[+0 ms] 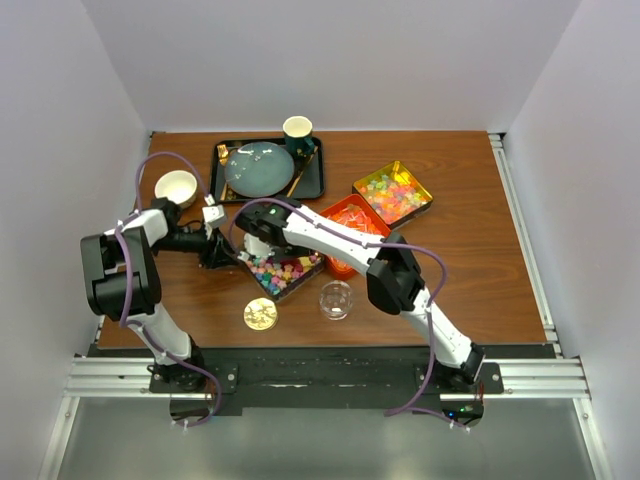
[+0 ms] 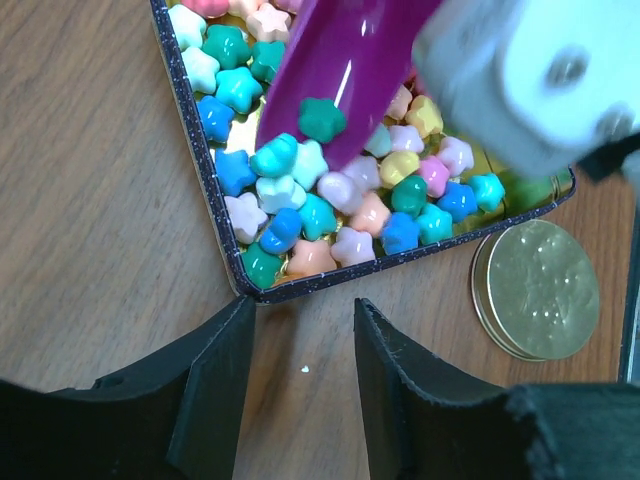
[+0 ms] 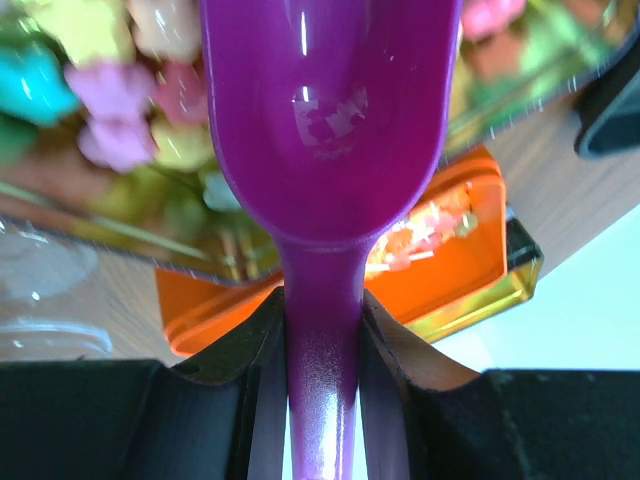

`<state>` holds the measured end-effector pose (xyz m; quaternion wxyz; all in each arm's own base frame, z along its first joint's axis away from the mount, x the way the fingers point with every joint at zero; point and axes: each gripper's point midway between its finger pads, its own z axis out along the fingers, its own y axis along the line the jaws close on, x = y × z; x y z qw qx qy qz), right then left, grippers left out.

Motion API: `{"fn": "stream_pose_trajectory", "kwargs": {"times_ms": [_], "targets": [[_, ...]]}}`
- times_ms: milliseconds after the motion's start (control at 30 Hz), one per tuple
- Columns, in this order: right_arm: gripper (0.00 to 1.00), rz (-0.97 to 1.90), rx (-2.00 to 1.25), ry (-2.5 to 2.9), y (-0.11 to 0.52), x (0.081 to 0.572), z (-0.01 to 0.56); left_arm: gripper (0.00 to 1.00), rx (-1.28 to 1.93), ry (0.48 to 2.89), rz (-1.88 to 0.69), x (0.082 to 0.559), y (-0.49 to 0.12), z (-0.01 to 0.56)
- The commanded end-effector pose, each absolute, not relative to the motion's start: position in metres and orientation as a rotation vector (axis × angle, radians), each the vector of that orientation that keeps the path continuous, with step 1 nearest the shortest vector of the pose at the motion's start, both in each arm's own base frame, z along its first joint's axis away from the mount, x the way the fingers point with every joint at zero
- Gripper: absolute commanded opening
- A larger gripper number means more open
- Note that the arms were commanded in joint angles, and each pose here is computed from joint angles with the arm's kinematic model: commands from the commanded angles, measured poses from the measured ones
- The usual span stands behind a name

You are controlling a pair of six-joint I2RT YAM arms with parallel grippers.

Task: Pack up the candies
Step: Scoop the fake candies from the storage box.

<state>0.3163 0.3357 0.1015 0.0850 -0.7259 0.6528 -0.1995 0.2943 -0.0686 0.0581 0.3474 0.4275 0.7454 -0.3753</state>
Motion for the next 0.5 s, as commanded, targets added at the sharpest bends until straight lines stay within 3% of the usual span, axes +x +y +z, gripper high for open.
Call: {"fn": "stream_pose_trajectory", "kwargs": {"times_ms": [0, 233, 467], "targets": [[0.00, -0.613, -2.397, 2.028, 0.308, 0.274, 0.103, 0.48, 1.049, 1.909, -1.078, 0.285, -0.084, 0.065], [0.00, -0.538, -2.403, 2.028, 0.330, 0.266, 0.088, 0.48, 1.012, 1.932, -1.069, 0.285, -0.084, 0.062], [0.00, -0.288, -2.348, 2.082, 0.350, 0.258, 0.083, 0.48, 0.951, 1.950, -1.047, 0.294, -0.081, 0.067]]}}
